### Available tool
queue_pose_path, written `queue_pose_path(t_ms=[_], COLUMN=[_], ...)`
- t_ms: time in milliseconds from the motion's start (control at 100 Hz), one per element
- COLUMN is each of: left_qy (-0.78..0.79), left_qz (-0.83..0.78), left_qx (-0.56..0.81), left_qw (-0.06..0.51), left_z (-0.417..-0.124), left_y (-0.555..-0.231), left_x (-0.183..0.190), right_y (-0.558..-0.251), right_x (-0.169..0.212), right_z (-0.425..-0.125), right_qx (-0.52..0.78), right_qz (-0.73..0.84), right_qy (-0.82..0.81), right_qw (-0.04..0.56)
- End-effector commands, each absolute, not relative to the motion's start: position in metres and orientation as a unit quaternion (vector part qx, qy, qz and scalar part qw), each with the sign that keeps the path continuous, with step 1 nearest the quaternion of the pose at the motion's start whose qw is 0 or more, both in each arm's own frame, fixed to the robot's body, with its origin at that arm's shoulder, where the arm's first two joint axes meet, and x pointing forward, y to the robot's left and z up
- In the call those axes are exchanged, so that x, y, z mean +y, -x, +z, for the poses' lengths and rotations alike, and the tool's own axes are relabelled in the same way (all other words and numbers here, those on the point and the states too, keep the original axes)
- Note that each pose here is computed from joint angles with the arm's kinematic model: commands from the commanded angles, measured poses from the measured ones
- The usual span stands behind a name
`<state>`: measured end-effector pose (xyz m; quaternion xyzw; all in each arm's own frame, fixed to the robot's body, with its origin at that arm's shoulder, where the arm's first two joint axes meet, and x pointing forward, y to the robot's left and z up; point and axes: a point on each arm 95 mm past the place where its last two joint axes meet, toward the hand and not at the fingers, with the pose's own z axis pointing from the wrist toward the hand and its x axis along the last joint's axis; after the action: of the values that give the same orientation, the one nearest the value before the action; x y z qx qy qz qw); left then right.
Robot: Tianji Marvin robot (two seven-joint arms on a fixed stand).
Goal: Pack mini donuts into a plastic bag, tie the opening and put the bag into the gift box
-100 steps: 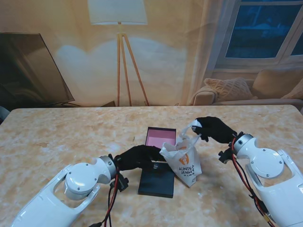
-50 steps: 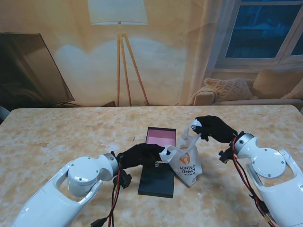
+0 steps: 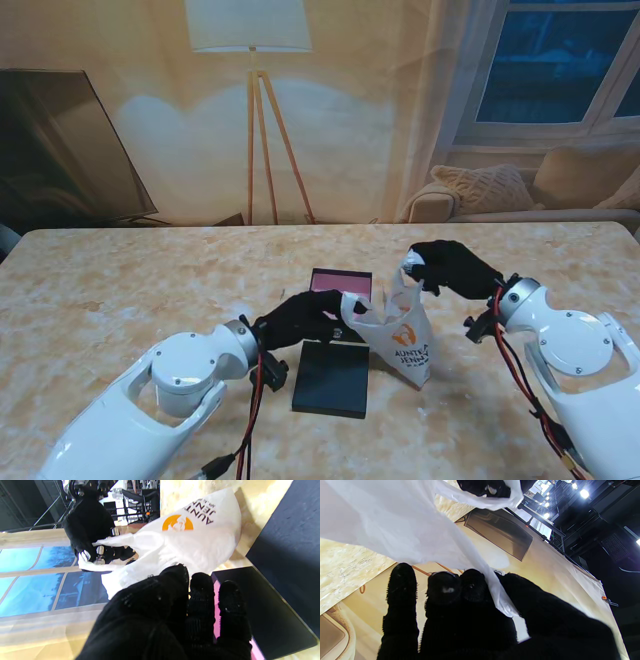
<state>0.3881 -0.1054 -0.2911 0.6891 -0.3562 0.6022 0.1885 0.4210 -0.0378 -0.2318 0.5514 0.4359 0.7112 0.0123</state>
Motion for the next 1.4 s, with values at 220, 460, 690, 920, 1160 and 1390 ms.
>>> queue_pose_path(t_ms=[220, 460, 690, 920, 1160, 1390], left_qy=[-0.703, -0.710, -0.726, -0.727, -0.711, -0.701], left_qz=[0.596, 0.597, 0.585, 0.594, 0.613, 0.627], left_qx=[-0.327, -0.311, -0.285, -0.261, -0.277, -0.294], left_qw=[0.208, 0.207, 0.225, 0.223, 0.204, 0.174], left_z=[-0.283, -0.279, -0.272, -0.266, -0.261, -0.262], left_y=[-0.386, -0.387, -0.390, -0.390, -0.386, -0.390], left_x=[-0.122, -0.128, -0.129, -0.130, -0.140, -0.153], right_y=[-0.417, -0.418, -0.415, -0.410, -0.410, -0.410], right_x=[-0.034, -0.032, -0.031, -0.034, -0.035, -0.040], right_z=[-0.239, -0.242, -0.239, -0.232, -0.232, -0.235], right_qx=[0.463, 0.480, 0.490, 0.482, 0.501, 0.546], right_qz=[0.697, 0.686, 0.688, 0.699, 0.685, 0.654], right_qy=[-0.548, -0.546, -0.534, -0.528, -0.529, -0.523], right_qw=[-0.003, -0.012, -0.023, -0.027, -0.015, -0.007])
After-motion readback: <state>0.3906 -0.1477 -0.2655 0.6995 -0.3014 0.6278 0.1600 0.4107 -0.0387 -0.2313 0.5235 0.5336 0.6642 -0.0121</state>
